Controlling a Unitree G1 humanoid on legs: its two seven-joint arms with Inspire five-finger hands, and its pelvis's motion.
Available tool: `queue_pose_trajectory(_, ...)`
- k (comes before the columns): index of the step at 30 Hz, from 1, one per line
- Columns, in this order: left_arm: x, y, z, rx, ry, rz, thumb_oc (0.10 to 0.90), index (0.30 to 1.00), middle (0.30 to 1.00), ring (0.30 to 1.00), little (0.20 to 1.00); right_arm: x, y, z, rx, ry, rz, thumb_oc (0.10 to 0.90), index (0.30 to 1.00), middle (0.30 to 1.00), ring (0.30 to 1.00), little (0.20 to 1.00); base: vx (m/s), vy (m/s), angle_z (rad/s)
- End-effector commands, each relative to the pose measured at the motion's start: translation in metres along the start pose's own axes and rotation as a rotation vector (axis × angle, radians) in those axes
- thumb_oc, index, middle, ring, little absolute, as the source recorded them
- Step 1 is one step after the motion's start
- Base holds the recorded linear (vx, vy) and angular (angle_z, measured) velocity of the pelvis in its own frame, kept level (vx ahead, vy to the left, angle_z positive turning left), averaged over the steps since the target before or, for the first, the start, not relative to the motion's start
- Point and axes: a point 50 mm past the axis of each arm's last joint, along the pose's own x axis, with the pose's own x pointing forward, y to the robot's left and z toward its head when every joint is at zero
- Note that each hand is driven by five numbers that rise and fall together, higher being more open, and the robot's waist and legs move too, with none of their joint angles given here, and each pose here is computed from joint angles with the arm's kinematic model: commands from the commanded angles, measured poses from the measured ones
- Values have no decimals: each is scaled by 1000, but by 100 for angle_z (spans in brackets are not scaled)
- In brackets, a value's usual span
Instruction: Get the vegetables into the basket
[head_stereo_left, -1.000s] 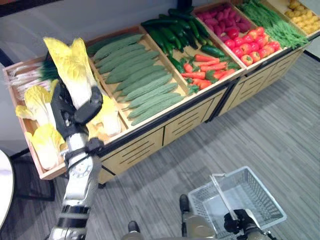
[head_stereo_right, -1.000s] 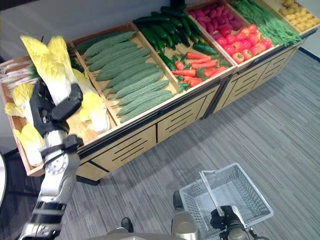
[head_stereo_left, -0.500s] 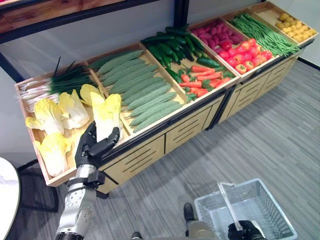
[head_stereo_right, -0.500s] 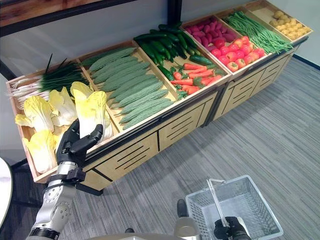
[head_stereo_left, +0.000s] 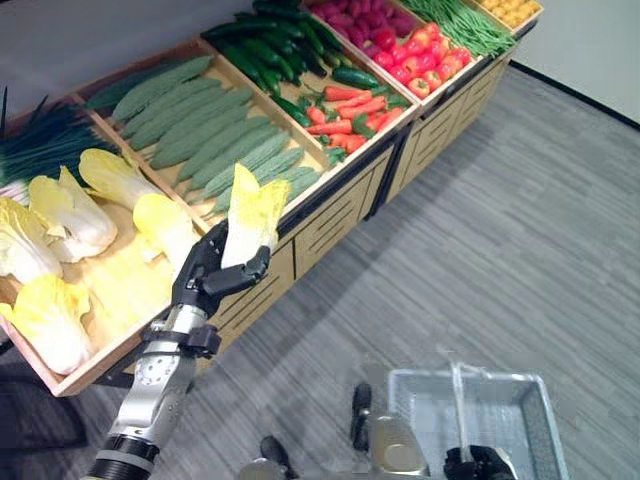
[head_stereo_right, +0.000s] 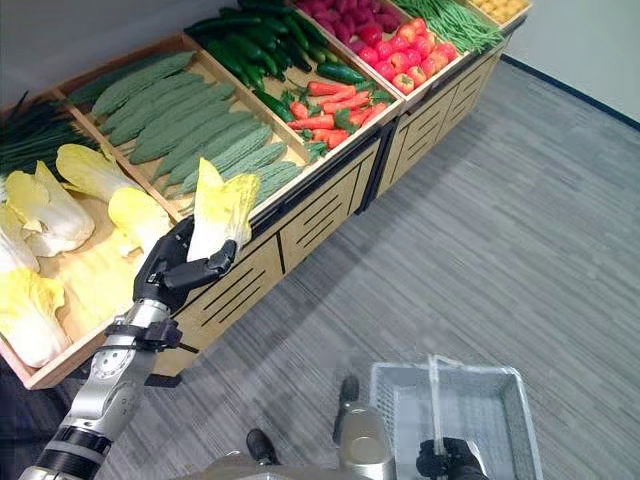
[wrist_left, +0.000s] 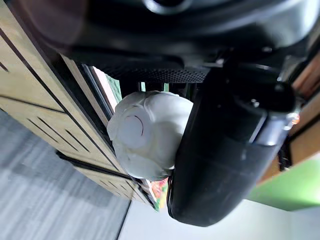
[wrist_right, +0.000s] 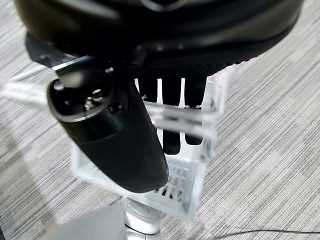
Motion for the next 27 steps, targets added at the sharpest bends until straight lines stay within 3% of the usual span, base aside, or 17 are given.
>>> queue_pose_trajectory(1,19,-15,65,53,-330,-105,400,300,300,300,300,3,-7,24,-27,-117,-15,400,300,300,300,300,51,-159,-66)
queue_pose_trajectory(16,24,-27,54,-25,-309,-127,400,300,300,300,300,1,-40,19,8,-119,-111,400,300,300,300,300,13,-218,-23)
queue_pose_trajectory(22,24,-33,59,-29,-347,-102,400,300,300,300,300,4,-58,31,-42,-120,-165,400,300,300,300,300,87,13,-63)
queue_pose_trajectory(27,20,-32,56,-27,-334,-116,400,300,300,300,300,3,-53,21,-35,-88,-140,400,300,300,300,300,151,181,-71)
